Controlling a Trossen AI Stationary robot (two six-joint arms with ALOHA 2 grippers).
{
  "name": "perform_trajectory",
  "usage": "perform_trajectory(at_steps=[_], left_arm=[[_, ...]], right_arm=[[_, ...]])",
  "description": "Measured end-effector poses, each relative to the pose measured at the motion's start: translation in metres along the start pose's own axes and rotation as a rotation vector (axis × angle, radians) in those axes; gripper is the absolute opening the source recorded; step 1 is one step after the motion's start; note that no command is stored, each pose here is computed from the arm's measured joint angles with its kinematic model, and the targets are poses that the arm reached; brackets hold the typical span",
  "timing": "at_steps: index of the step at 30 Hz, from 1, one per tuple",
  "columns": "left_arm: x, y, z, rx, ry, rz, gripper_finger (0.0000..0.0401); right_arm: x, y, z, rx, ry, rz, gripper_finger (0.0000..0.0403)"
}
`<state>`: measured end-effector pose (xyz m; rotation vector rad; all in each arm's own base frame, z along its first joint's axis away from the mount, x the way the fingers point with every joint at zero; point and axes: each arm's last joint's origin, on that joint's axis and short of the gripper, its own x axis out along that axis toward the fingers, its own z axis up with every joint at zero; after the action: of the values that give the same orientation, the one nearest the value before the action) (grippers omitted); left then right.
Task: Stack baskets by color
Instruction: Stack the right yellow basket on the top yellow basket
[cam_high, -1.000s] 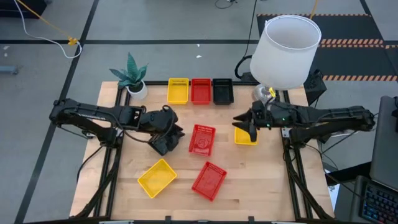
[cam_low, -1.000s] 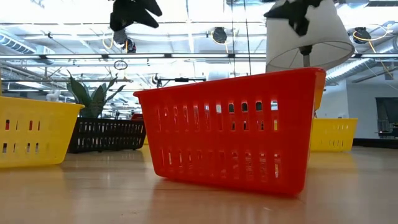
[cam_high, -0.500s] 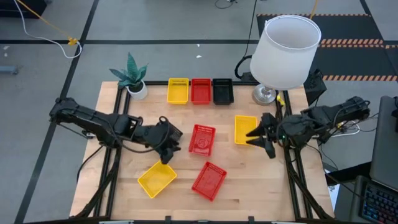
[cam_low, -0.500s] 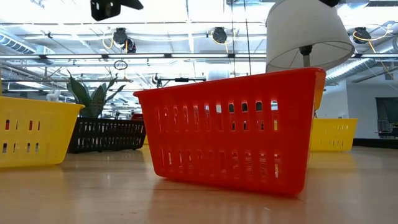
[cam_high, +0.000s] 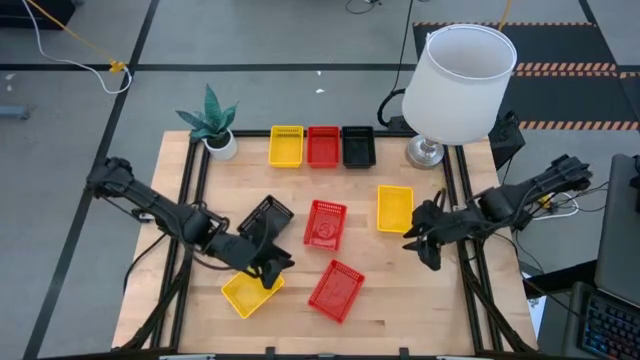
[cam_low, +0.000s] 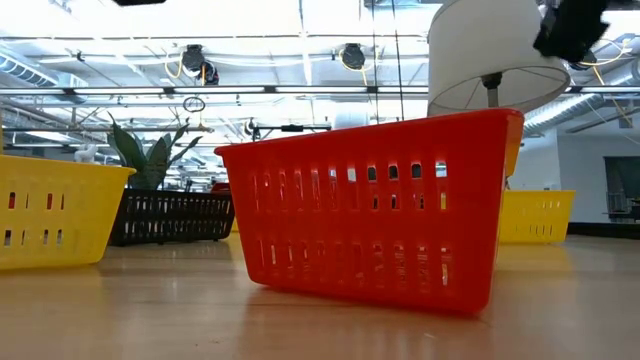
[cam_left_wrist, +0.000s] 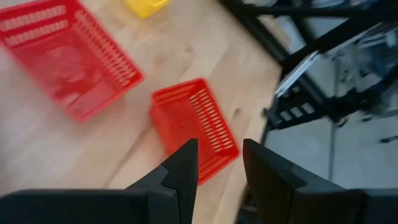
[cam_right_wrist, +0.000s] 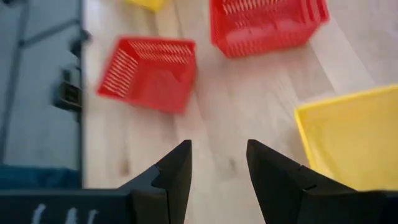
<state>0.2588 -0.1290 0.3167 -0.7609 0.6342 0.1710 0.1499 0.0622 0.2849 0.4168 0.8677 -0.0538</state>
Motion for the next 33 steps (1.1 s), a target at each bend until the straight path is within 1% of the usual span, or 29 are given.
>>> perform_trajectory(at_steps=[4, 9, 15, 19, 23, 26, 29, 33], left_arm=[[0.011, -0.004, -0.005, -0.015, 0.005, -0.011, 0.0127], [0.019, -0.005, -0.009, -0.038, 0.011, -0.002, 0.0126], [0.028, -0.001, -0.009, 0.030, 0.014, 0.037, 0.0126], [0.031, 0.005, 0.000, 0.100, -0.006, 0.063, 0.0126], [0.033, 0.014, 0.009, 0.166, -0.023, 0.123, 0.0126], [0.035, 0.020, 0.016, 0.228, -0.028, 0.155, 0.0126], [0.037, 0.026, 0.024, 0.276, -0.036, 0.180, 0.0126], [0.039, 0.033, 0.034, 0.302, -0.050, 0.208, 0.0127]], right_arm=[[0.013, -0.008, -0.013, -0.045, 0.050, -0.040, 0.0146], [0.024, -0.016, -0.024, -0.157, 0.096, -0.073, 0.0146], [0.037, -0.026, -0.035, -0.284, 0.093, -0.159, 0.0146], [0.048, -0.038, -0.045, -0.283, 0.135, -0.203, 0.0146], [0.056, -0.049, -0.053, -0.252, 0.162, -0.244, 0.0146], [0.061, -0.053, -0.052, -0.266, 0.145, -0.247, 0.0146], [0.067, -0.058, -0.053, -0.311, 0.134, -0.246, 0.0146], [0.076, -0.066, -0.057, -0.292, 0.121, -0.260, 0.0138]])
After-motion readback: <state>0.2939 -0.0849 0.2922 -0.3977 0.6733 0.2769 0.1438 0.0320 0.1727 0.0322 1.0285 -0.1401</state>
